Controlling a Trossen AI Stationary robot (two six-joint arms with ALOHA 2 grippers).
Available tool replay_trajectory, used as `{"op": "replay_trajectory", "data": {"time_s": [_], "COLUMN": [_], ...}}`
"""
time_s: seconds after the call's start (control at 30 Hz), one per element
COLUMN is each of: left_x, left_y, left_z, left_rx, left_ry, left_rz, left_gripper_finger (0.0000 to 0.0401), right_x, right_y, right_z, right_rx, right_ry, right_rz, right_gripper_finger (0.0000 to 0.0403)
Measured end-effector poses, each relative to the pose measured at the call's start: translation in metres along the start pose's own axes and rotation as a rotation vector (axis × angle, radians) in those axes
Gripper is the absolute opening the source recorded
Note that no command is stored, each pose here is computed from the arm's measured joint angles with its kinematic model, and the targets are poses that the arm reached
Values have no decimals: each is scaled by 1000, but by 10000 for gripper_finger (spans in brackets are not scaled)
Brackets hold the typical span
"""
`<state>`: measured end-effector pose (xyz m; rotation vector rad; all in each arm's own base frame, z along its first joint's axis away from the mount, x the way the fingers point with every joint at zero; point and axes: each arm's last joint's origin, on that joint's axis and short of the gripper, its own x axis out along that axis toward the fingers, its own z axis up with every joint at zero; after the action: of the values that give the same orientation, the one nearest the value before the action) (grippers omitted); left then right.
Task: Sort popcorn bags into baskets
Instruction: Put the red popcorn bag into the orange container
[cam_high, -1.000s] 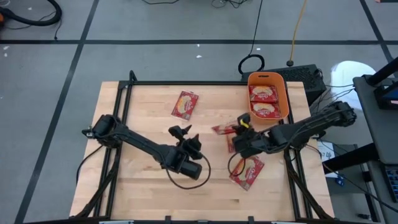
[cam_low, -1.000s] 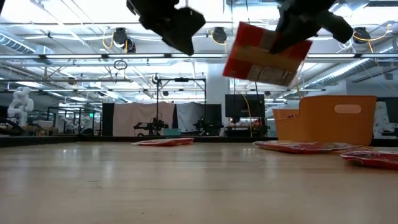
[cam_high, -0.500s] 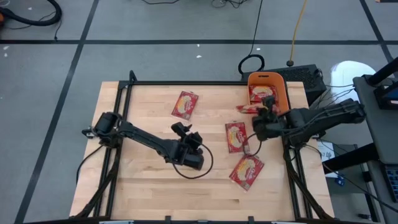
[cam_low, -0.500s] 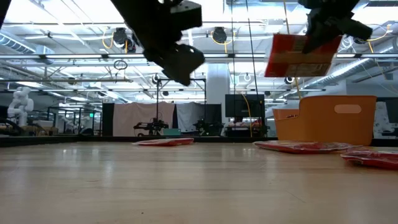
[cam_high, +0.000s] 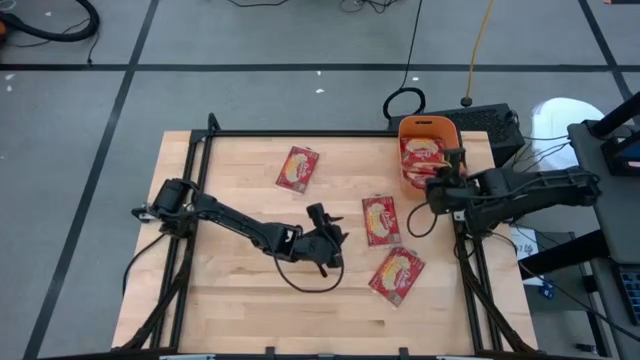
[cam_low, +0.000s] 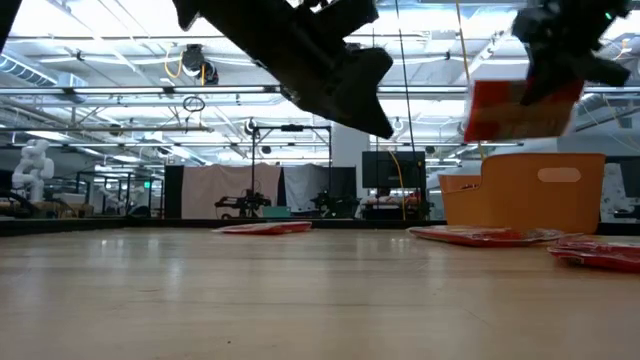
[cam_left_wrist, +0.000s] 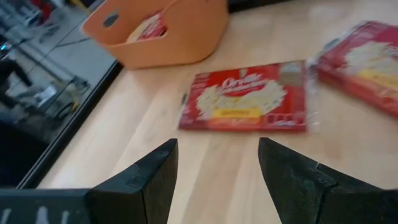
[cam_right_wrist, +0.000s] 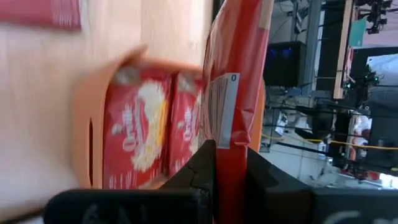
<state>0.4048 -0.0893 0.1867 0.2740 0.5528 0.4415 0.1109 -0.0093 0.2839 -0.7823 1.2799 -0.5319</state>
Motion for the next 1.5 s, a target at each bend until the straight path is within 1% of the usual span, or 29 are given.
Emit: {"op": "replay_trajectory", "data": {"time_s": [0.1,0.17,0.4,0.57,0.7,0.83,0.97,1.07,1.23,1.37,1.5], "left_x": [1,2,6,7,7,8,10,10,10,10,10], "left_y": [-1,0,5,7,7,9,11,11,11,11,11], "left_z": [3,5,7,8,10,12,12,11,11,11,11], "left_rx": [3,1,-18,-27,-19,-28,-27,-28,-26,-26,-27], "left_ry": [-38,-48,-61,-74,-88,-103,-99,-96,-94,-93,-93], "left_rz": [-52,-80,-73,-70,-69,-64,-59,-59,-60,-59,-59], "left_gripper_finger": [225,225,225,225,225,225,225,225,225,225,225], "right_x": [11,17,36,46,53,64,73,76,79,80,80], "right_y": [11,16,27,27,27,30,31,30,30,30,31], "right_z": [-11,-15,-19,-23,-25,-25,-24,-25,-28,-31,-31], "right_rx": [-63,-80,-116,-93,-88,-82,-77,-79,-64,-46,-14], "right_ry": [16,7,-23,39,59,49,32,34,25,31,7], "right_rz": [-2,-9,-25,-22,20,66,68,84,140,180,222], "right_gripper_finger": [27,27,27,27,27,27,27,27,28,47,91]}}
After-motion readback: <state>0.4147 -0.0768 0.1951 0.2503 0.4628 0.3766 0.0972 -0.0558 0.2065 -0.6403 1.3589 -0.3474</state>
